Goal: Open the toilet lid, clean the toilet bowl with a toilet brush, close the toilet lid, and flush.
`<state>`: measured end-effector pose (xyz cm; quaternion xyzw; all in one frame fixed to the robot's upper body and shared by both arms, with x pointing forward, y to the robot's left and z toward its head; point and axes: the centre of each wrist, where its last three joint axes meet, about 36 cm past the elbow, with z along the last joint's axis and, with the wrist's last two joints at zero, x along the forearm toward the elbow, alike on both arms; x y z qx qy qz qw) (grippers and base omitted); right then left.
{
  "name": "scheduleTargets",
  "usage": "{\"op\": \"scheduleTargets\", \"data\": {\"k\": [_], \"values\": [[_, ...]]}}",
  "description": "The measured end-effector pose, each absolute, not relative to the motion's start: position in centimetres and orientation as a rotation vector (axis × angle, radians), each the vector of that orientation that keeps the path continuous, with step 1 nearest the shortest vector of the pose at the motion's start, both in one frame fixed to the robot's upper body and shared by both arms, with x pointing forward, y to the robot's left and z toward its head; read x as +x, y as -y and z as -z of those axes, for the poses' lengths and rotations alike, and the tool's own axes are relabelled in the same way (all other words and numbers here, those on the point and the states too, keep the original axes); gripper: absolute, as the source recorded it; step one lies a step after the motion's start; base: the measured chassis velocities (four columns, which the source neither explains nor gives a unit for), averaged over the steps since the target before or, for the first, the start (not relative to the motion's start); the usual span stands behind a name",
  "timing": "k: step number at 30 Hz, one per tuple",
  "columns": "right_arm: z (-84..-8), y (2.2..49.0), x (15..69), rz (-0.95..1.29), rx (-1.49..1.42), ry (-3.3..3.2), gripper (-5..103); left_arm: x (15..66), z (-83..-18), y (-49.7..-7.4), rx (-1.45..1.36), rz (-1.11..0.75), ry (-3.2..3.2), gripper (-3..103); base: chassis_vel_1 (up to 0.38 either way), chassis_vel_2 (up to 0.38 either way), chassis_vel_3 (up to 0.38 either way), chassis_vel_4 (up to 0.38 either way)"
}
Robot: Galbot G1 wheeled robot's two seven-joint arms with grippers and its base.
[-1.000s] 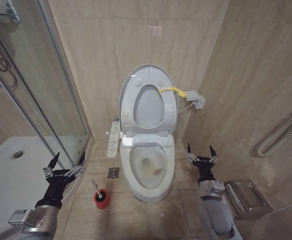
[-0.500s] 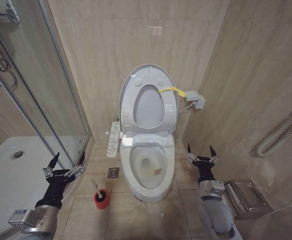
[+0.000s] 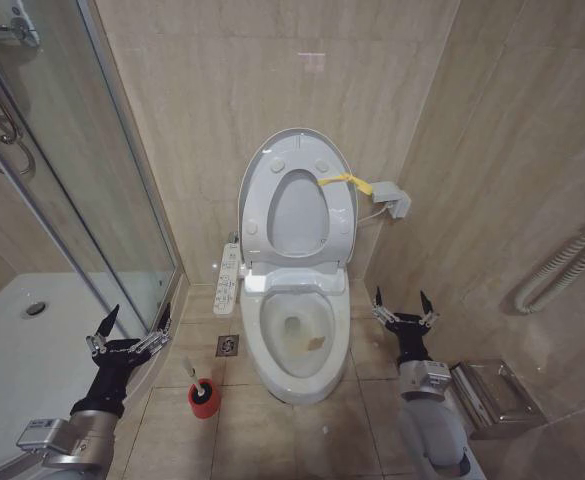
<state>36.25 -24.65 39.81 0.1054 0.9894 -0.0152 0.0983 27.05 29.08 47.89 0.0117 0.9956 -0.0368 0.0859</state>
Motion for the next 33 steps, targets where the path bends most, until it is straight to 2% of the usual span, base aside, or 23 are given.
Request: {"op": "scheduleTargets", "data": {"k": [8,16,23,33], "values": [[-39.8,24.7,36.3,0.045,0.312,-2.928,100,27.3,-47.6,-28.9,0.034,0.112,-2.984,100,0.0,0.0,0.0,0.0],[-39.8,24.7,36.3,0.045,0.312,-2.928,100,30.7,-43.2,-26.1,0.037,0.043,-3.197,100,0.0,0.0,0.0,0.0],[-39.8,24.7,36.3,0.045,0.312,-2.928,100,28.8,-43.4,-25.7,0.017,-0.053,-3.107,100,0.0,0.0,0.0,0.0],[-39.8,24.7,36.3,0.045,0.312,-2.928,100,26.4,-47.3,-25.0,-0.03,-0.053,-2.999,100,0.0,0.0,0.0,0.0]]}}
